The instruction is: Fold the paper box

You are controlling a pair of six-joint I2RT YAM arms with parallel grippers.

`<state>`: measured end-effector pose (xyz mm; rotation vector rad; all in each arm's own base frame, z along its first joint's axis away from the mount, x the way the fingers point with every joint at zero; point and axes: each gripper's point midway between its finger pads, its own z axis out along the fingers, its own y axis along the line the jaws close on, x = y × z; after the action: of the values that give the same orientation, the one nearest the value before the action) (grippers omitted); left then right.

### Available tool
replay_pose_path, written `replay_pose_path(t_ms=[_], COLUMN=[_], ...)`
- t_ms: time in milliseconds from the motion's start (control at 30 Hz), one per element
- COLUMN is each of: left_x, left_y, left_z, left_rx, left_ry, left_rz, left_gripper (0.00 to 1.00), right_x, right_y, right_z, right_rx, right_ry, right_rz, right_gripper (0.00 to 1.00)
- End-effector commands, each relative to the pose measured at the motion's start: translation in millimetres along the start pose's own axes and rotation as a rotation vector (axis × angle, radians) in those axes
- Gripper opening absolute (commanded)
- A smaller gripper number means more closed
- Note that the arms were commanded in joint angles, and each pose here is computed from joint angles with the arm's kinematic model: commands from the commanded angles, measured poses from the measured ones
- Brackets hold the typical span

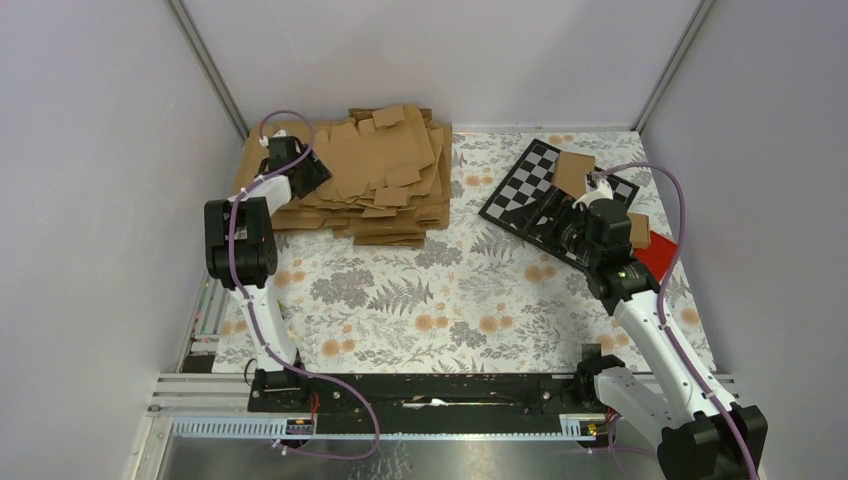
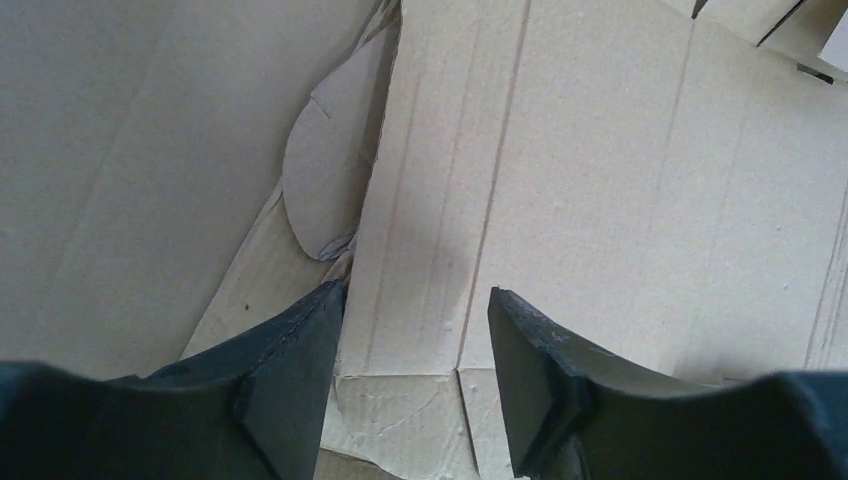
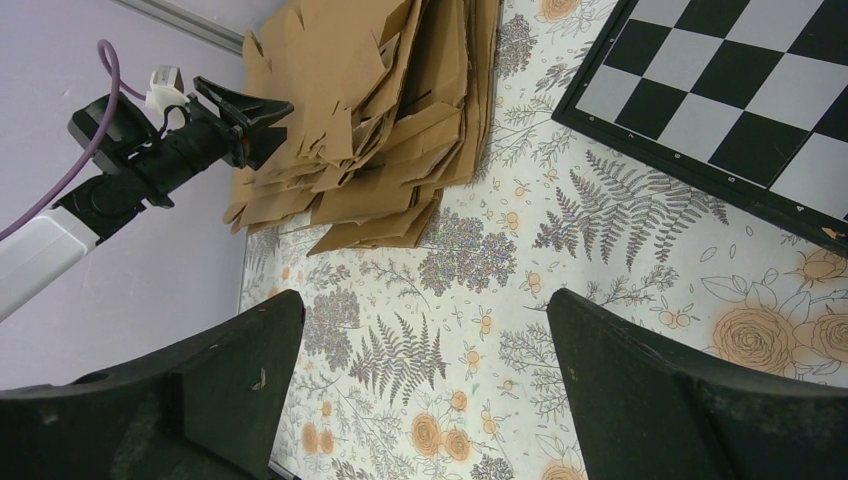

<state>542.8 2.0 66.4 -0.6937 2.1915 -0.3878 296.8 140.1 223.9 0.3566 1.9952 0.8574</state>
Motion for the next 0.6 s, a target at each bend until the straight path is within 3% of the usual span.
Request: replay_pose_path(t_ms=[0,33,167,267,367,567], left_x=[-17,-18,-18,-23,-30,-29], left_y=[-17,-16,-19,-27,-34,-47], left_z=[0,1,-3,-12,-23,-48], left_rx=[0.064,0.059,0.085,0.123,0.197,0.335], left_ry=[-0.014,-0.012,-0.012,-0.038,-0.071,-0.09], left_rz=[-0.01,-0.012,-0.019,-0.018,-0.064,-0.165], left_gripper=[0.57,0.57,0.37,0.28,0.13,0.0], right_x=[-10,-9,-8,-8,-9,-10], right_y=[11,11,10,12,15,13], right_z=[-4,-4,-5,-6,-7,-11], right_rx=[-0.028,-0.029,-0.026,-0.035,-0.044,-0.026], right_ry=[-0.035,-0.033,-0.033,-0.031,-0.03,-0.03], right_rz=[-0.02,-0.02,-0.019,-0.019,-0.023,-0.036], right_gripper=[1.0,1.0,1.0,1.0,1.0,1.0])
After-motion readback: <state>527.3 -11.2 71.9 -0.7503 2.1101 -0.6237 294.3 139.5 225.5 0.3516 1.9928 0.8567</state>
